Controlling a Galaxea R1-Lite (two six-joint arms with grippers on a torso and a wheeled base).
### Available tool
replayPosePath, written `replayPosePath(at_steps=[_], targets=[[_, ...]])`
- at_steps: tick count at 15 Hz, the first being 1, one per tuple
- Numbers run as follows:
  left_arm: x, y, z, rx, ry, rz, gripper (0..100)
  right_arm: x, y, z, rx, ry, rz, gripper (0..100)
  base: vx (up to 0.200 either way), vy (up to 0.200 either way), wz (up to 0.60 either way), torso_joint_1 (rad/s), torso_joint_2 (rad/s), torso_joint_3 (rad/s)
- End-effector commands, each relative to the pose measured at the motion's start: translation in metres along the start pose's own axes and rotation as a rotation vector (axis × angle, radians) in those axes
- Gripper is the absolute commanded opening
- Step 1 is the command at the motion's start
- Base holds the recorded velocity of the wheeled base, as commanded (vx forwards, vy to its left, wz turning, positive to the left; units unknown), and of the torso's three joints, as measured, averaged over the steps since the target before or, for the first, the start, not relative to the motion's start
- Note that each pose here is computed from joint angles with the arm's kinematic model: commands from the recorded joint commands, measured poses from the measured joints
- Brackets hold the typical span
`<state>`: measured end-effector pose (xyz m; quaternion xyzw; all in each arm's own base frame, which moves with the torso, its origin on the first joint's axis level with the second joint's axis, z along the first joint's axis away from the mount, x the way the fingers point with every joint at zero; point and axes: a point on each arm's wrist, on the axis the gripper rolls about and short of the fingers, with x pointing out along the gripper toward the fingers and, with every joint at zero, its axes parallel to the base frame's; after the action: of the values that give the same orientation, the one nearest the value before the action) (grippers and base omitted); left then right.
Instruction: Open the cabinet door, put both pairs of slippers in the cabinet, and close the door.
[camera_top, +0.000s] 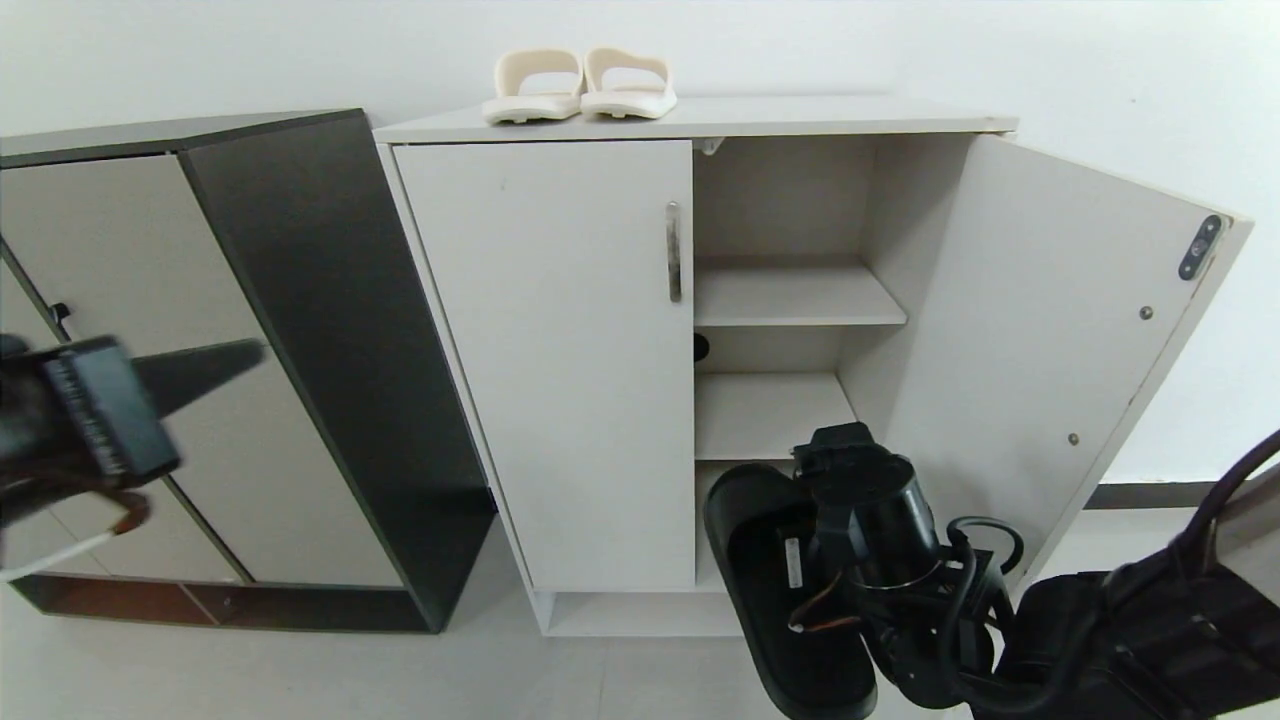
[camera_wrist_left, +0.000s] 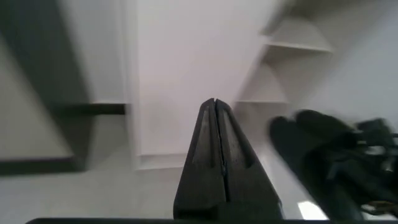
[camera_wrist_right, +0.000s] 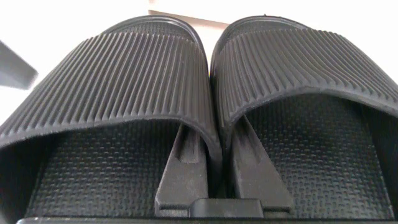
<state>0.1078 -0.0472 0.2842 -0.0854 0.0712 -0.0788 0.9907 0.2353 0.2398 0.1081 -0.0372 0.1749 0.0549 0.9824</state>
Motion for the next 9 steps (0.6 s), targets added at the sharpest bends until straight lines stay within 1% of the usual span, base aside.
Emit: replayPosePath(at_steps=[1, 2, 3, 4, 5, 6, 7, 8, 9], targets=[[-0.072, 0.036, -0.017, -0.039, -0.141, 0.266, 0, 0.015, -0.006, -0.007, -0.008, 0.021, -0.061, 0, 0.000, 0.000, 0.00, 0.000, 0.00, 0.000], [-0.082, 0.043, -0.034, -0.041, -0.154, 0.337, 0, 0.019, -0.011, -0.007, -0.003, 0.021, -0.091, 0, 0.000, 0.000, 0.00, 0.000, 0.00, 0.000], [-0.089, 0.048, -0.055, -0.033, -0.148, 0.407, 0, 0.022, -0.016, -0.007, 0.003, 0.021, -0.106, 0, 0.000, 0.000, 0.00, 0.000, 0.00, 0.000], [-0.095, 0.054, -0.080, -0.016, -0.130, 0.470, 0, 0.026, -0.021, -0.005, 0.012, 0.018, -0.122, 0, 0.000, 0.000, 0.00, 0.000, 0.00, 0.000], [-0.102, 0.057, -0.101, -0.011, -0.131, 0.508, 0, 0.029, -0.023, -0.005, 0.017, 0.018, -0.132, 0, 0.000, 0.000, 0.00, 0.000, 0.00, 0.000], [-0.107, 0.060, -0.123, -0.012, -0.133, 0.546, 0, 0.031, -0.024, -0.007, 0.010, 0.023, -0.136, 0, 0.000, 0.000, 0.00, 0.000, 0.00, 0.000], [-0.109, 0.063, -0.145, 0.003, -0.115, 0.563, 0, 0.031, -0.023, -0.008, 0.008, 0.024, -0.135, 0, 0.000, 0.000, 0.00, 0.000, 0.00, 0.000], [-0.110, 0.064, -0.159, 0.024, -0.098, 0.555, 0, 0.031, -0.023, -0.008, 0.007, 0.025, -0.135, 0, 0.000, 0.000, 0.00, 0.000, 0.00, 0.000], [-0.110, 0.067, -0.186, 0.086, -0.069, 0.514, 0, 0.031, -0.023, -0.008, 0.005, 0.026, -0.135, 0, 0.000, 0.000, 0.00, 0.000, 0.00, 0.000]])
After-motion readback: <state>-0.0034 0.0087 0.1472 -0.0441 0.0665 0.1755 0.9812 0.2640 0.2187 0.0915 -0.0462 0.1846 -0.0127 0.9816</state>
